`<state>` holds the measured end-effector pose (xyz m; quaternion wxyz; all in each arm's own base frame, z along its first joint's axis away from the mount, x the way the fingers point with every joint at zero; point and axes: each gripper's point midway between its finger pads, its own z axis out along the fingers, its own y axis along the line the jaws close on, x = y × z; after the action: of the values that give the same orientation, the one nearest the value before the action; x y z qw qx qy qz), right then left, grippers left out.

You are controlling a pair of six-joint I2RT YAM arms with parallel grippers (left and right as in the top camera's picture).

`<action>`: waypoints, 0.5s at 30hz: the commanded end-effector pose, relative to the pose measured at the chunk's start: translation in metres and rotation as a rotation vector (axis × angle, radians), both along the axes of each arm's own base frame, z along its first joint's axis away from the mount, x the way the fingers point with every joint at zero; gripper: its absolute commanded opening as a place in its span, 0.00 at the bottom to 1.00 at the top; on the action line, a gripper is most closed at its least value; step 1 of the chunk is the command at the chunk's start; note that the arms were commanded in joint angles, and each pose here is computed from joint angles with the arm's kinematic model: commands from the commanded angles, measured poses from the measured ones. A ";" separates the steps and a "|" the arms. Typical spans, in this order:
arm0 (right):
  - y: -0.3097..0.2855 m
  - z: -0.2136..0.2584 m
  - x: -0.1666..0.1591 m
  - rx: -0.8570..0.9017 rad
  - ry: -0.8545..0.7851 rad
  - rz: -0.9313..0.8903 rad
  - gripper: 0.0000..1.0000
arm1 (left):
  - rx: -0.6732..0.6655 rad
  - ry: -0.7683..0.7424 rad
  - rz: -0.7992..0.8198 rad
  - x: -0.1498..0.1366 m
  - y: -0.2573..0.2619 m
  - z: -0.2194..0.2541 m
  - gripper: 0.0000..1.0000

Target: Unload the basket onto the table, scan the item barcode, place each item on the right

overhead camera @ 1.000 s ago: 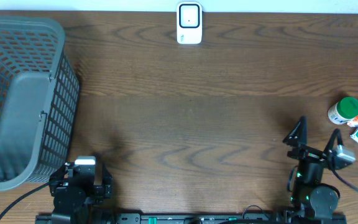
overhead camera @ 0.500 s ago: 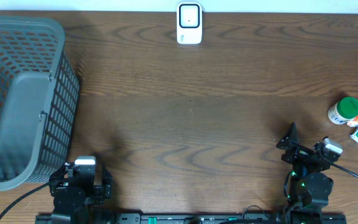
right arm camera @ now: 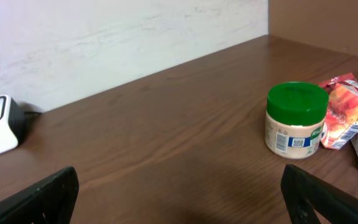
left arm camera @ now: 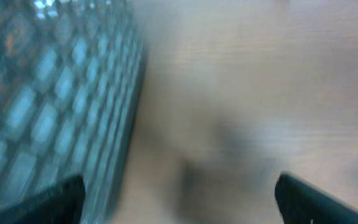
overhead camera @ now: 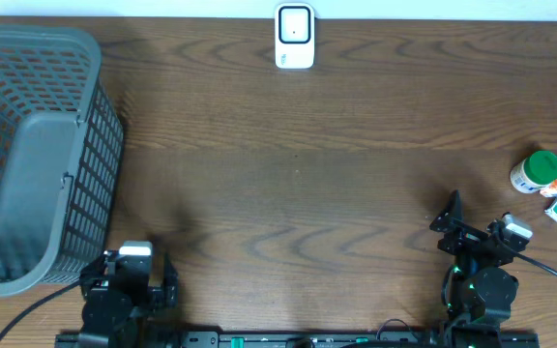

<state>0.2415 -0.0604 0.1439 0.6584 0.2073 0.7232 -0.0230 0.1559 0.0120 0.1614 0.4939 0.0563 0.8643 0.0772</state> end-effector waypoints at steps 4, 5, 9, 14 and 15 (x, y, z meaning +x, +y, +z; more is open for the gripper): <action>-0.003 -0.002 -0.001 -0.016 0.013 -0.016 0.99 | -0.147 -0.268 -0.194 0.034 -0.043 0.051 0.95; -0.003 -0.002 -0.001 -0.016 0.013 -0.016 0.99 | -0.149 -0.287 -0.195 0.039 -0.044 0.049 0.95; -0.003 -0.002 -0.001 -0.016 0.014 -0.016 0.99 | -0.173 -0.353 -0.170 0.060 -0.043 0.038 0.95; -0.003 -0.002 -0.001 -0.016 0.014 -0.016 0.99 | -0.257 -0.397 -0.089 0.076 -0.033 0.022 0.95; -0.003 -0.002 -0.001 -0.016 0.013 -0.016 0.99 | -0.272 -0.397 -0.064 0.079 -0.029 0.014 0.95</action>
<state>0.2414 -0.0608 0.1433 0.6574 0.2082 0.7239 -0.0242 0.2303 -0.0219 0.1844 0.6570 0.0373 0.7526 -0.0252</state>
